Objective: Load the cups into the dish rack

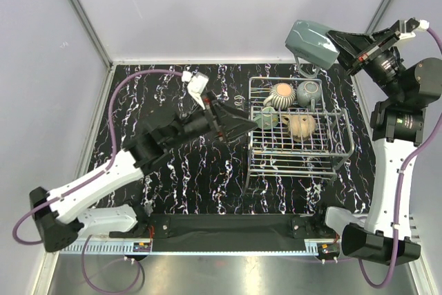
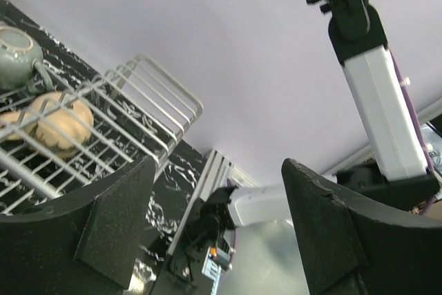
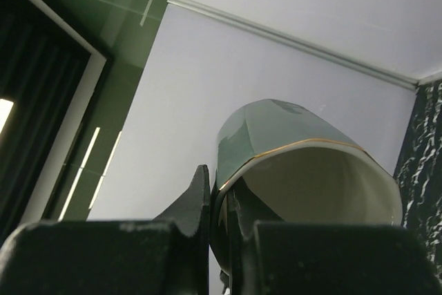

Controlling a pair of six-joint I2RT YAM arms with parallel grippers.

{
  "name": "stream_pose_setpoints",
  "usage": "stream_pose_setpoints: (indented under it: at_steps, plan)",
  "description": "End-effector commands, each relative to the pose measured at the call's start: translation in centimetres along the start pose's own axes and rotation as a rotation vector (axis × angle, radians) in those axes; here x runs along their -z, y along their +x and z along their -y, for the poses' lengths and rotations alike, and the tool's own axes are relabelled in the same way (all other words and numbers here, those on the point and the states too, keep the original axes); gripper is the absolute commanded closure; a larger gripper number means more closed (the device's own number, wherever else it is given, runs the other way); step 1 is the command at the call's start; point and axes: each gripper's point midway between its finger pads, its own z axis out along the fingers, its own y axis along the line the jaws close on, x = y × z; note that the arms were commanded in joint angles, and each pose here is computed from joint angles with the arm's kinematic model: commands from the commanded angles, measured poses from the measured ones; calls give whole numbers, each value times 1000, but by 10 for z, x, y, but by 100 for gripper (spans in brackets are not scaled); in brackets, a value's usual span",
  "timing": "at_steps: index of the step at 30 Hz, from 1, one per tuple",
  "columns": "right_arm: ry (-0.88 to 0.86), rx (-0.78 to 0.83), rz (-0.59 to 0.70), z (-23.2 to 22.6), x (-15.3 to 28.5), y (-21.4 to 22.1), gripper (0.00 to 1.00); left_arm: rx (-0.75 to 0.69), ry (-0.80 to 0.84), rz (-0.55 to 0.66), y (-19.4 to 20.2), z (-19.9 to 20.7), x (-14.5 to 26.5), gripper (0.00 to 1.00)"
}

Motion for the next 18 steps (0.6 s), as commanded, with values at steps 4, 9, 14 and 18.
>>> stream_pose_setpoints:
  at_steps: [4, 9, 14, 18]
  plan:
    - [-139, -29, -101, -43, 9, 34, 100, -120, 143, 200, -65, 49, -36, 18]
    - [-152, -50, -131, -42, 8, 44, 100, -119, 136, 247, -79, 46, -59, 17]
    - [-150, -64, -152, -36, 6, 50, 100, -78, 131, 280, -85, 42, -74, 18]
    - [-162, -84, -171, -32, 4, 54, 100, -66, 141, 296, -90, 44, -88, 22]
